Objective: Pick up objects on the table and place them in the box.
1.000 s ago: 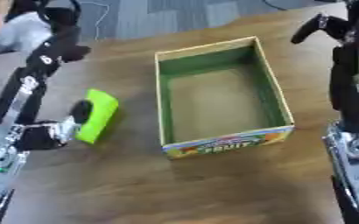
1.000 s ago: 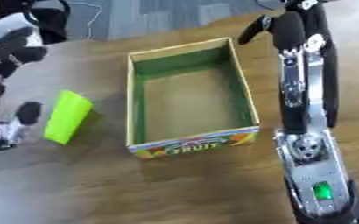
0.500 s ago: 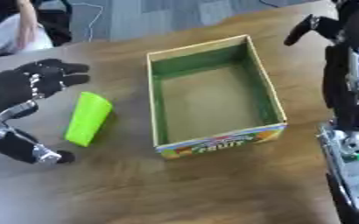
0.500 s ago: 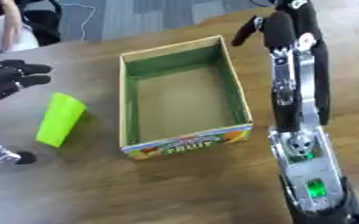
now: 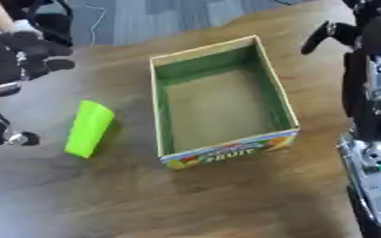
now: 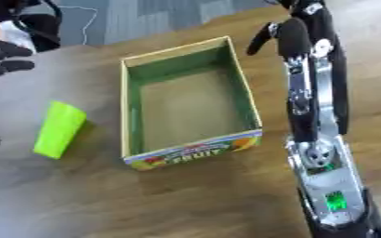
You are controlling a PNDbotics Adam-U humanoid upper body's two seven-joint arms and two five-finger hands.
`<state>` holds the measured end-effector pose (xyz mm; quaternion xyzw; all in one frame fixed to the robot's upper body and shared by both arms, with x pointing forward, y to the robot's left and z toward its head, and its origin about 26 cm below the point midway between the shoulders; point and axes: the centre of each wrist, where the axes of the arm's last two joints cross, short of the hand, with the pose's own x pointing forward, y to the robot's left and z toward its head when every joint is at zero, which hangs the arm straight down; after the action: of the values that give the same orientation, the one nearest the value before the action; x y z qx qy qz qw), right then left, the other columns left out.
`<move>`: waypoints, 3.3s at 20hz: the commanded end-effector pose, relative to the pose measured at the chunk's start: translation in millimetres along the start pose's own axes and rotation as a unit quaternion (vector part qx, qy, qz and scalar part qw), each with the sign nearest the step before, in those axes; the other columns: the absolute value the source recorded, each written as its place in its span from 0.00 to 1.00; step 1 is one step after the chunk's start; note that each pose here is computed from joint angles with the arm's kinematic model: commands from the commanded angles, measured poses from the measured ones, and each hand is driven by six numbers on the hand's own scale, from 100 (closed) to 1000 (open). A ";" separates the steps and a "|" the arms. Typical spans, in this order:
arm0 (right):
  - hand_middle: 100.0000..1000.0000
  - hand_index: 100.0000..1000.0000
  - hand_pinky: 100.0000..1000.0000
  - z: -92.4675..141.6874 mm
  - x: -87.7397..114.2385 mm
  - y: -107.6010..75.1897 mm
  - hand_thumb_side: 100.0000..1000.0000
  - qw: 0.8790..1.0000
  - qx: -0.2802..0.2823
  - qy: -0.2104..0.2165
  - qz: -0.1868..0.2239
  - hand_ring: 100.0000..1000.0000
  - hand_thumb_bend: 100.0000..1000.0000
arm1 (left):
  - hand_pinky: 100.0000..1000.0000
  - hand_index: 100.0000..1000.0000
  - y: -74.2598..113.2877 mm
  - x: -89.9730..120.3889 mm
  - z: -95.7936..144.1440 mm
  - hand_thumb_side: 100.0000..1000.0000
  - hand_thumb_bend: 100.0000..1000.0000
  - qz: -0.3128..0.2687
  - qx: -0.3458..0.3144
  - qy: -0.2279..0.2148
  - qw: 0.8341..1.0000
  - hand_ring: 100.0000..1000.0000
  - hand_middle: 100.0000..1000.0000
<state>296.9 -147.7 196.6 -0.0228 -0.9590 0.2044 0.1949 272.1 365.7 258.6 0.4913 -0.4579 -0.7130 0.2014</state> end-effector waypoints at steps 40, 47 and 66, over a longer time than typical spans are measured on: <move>0.77 0.94 0.28 -2.3 3.8 0.5 1.00 1.000 0.018 -0.011 -0.003 0.82 0.13 | 1.00 1.00 -43.6 -25.3 -24.0 0.42 1.00 0.020 -0.239 -0.041 0.970 1.00 0.94; 0.77 0.94 0.28 -3.4 4.2 0.3 1.00 1.000 0.018 -0.014 -0.002 0.82 0.14 | 1.00 1.00 -48.2 -32.2 -26.6 0.43 1.00 0.019 -0.228 -0.016 0.973 1.00 0.94; 0.77 0.95 0.28 -4.7 4.7 0.0 1.00 1.000 0.023 -0.018 -0.003 0.81 0.17 | 1.00 1.00 -70.2 -36.5 -33.3 0.46 1.00 0.045 -0.186 -0.013 0.981 0.98 0.95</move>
<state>296.2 -146.2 196.2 -0.0143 -0.9554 0.2241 0.1919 329.8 408.1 205.2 0.4051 -0.3400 -0.7876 0.3161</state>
